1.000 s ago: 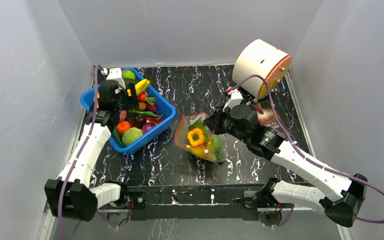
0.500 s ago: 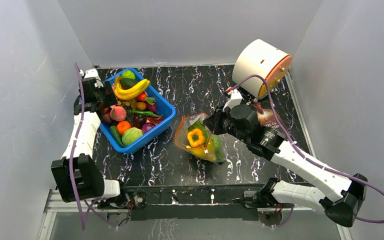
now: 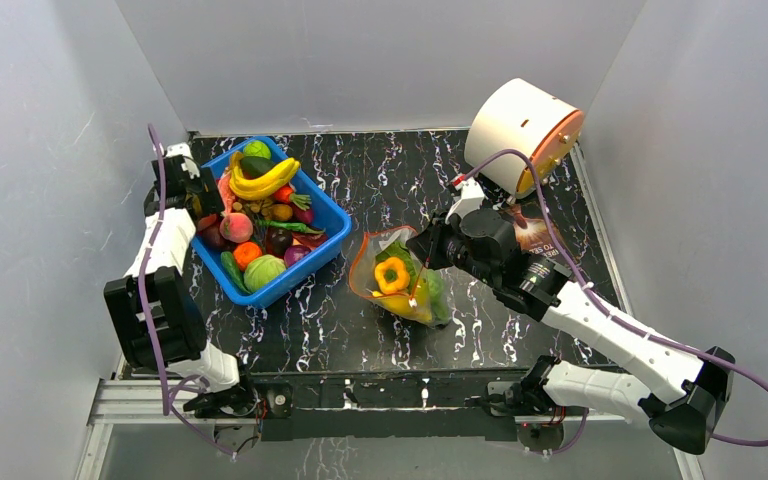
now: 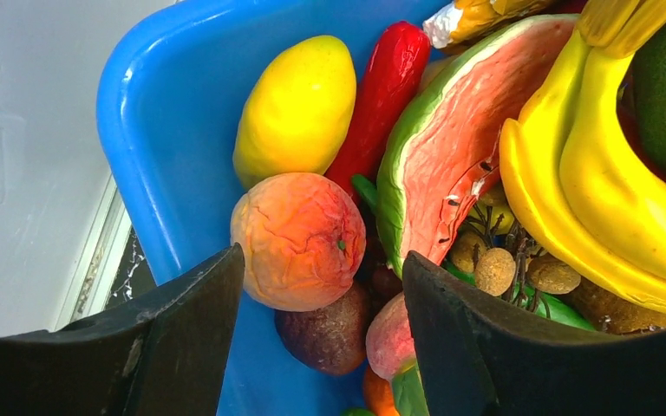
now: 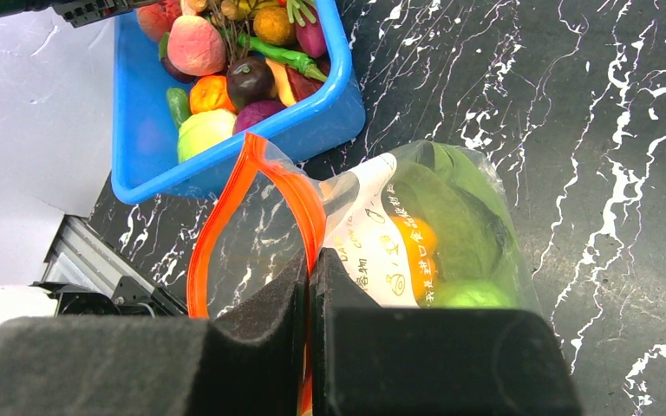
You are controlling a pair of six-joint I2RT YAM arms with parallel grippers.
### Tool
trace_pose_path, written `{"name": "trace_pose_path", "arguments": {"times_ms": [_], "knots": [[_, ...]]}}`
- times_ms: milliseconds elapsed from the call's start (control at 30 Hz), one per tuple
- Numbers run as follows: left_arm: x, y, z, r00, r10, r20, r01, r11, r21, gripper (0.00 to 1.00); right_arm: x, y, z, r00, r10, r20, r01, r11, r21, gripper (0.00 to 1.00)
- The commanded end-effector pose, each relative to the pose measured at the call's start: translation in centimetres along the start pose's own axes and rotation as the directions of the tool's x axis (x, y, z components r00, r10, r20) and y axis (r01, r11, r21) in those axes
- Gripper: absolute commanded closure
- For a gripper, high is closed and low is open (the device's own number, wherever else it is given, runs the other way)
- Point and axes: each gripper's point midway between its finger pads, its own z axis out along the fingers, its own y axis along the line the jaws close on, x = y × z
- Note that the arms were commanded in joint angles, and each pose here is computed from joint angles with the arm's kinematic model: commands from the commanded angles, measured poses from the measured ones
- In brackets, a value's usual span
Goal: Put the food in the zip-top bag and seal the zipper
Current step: Pick up the fake fruit from the bin.
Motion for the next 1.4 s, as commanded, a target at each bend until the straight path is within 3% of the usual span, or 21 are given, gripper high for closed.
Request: {"name": "trace_pose_path", "arguments": {"times_ms": [0, 267, 533, 700, 1200, 1367], "knots": [[-1.7, 0.6, 0.1, 0.998, 0.031, 0.052, -0.03, 0.999, -0.023, 0.35, -2.8, 1.5, -0.4, 0.994, 0.009, 0.105, -0.003, 0.998, -0.062, 1.0], [-0.7, 1.8, 2.3, 0.997, 0.071, -0.009, -0.072, 0.993, -0.093, 0.37, -3.1, 1.6, -0.8, 0.994, 0.01, 0.112, -0.003, 0.998, -0.061, 1.0], [-0.3, 1.7, 3.3, 0.996, 0.082, -0.035, -0.085, 0.992, -0.089, 0.47, -3.4, 1.3, -1.5, 0.992, 0.011, 0.127, -0.005, 0.999, -0.051, 1.0], [-0.5, 2.0, 2.6, 0.995, 0.087, -0.049, -0.091, 0.991, -0.102, 0.35, -3.6, 1.4, -1.7, 0.991, 0.013, 0.135, -0.006, 0.999, -0.052, 1.0], [3.1, 2.5, 3.5, 0.981, 0.112, -0.16, -0.131, 0.985, -0.115, 0.37, -4.3, 1.7, -1.8, 0.989, 0.007, 0.149, 0.002, 0.998, -0.059, 1.0], [2.9, 2.5, 3.7, 0.978, 0.123, -0.166, -0.142, 0.983, -0.112, 0.48, -4.5, 1.7, -2.0, 0.988, 0.006, 0.157, 0.003, 0.998, -0.056, 1.0]]}}
